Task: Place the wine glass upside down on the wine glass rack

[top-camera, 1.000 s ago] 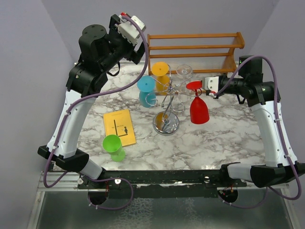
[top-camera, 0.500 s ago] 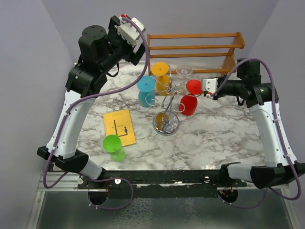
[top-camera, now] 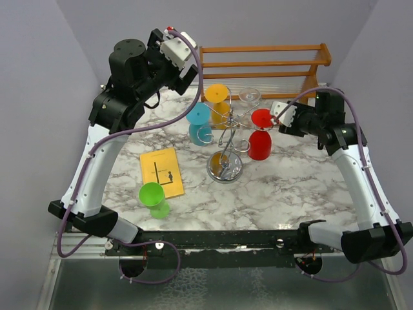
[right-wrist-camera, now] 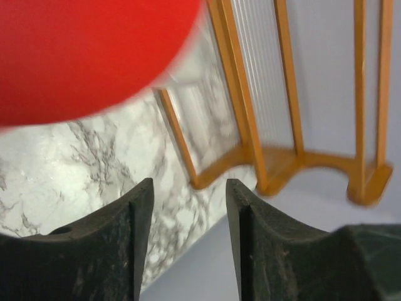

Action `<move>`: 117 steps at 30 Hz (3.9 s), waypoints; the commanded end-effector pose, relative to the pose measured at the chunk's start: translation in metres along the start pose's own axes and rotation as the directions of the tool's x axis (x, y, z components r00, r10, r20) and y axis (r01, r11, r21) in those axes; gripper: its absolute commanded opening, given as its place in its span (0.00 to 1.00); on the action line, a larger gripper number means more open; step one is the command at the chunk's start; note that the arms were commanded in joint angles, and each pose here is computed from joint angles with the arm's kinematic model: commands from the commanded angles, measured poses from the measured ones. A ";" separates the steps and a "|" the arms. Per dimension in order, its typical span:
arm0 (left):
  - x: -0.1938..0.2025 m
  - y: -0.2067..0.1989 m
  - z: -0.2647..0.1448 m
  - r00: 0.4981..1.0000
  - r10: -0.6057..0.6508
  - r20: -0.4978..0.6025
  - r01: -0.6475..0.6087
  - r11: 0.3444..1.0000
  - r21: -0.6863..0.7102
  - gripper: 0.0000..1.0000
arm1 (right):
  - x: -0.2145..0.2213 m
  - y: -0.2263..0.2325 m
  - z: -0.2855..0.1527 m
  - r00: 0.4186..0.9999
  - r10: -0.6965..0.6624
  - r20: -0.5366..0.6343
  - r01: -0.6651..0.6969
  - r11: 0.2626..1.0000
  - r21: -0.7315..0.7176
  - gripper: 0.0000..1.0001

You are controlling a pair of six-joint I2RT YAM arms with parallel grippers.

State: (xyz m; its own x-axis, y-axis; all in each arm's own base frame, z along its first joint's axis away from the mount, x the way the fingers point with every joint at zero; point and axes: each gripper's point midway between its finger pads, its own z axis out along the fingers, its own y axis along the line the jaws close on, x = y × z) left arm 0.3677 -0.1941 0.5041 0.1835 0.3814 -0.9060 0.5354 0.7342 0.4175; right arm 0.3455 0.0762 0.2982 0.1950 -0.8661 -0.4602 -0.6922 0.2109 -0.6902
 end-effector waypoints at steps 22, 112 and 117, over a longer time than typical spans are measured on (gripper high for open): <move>-0.007 0.013 -0.025 0.999 0.016 0.029 -0.015 0.999 -0.037 0.84 | 0.036 -0.054 0.086 0.548 0.836 -0.033 -0.823 0.546 0.155 0.57; -0.002 0.008 -0.006 0.876 -0.471 0.102 0.464 0.881 0.090 0.82 | -0.167 -0.174 -0.131 0.495 0.495 0.715 -0.689 0.724 -0.025 0.01; -0.013 -0.013 0.002 0.803 -0.589 0.088 0.556 0.795 0.241 0.82 | -0.177 -0.168 -0.130 0.456 0.528 0.717 -0.677 0.729 -0.107 0.01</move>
State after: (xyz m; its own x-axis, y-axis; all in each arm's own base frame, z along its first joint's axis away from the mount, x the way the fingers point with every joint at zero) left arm 0.3785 -0.1861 0.4902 -0.0537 -0.0399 -0.9978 0.6197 0.7822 -0.0646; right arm 0.3549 0.1169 0.5481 0.1954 -0.0308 -0.9803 -0.6240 0.7672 -0.1484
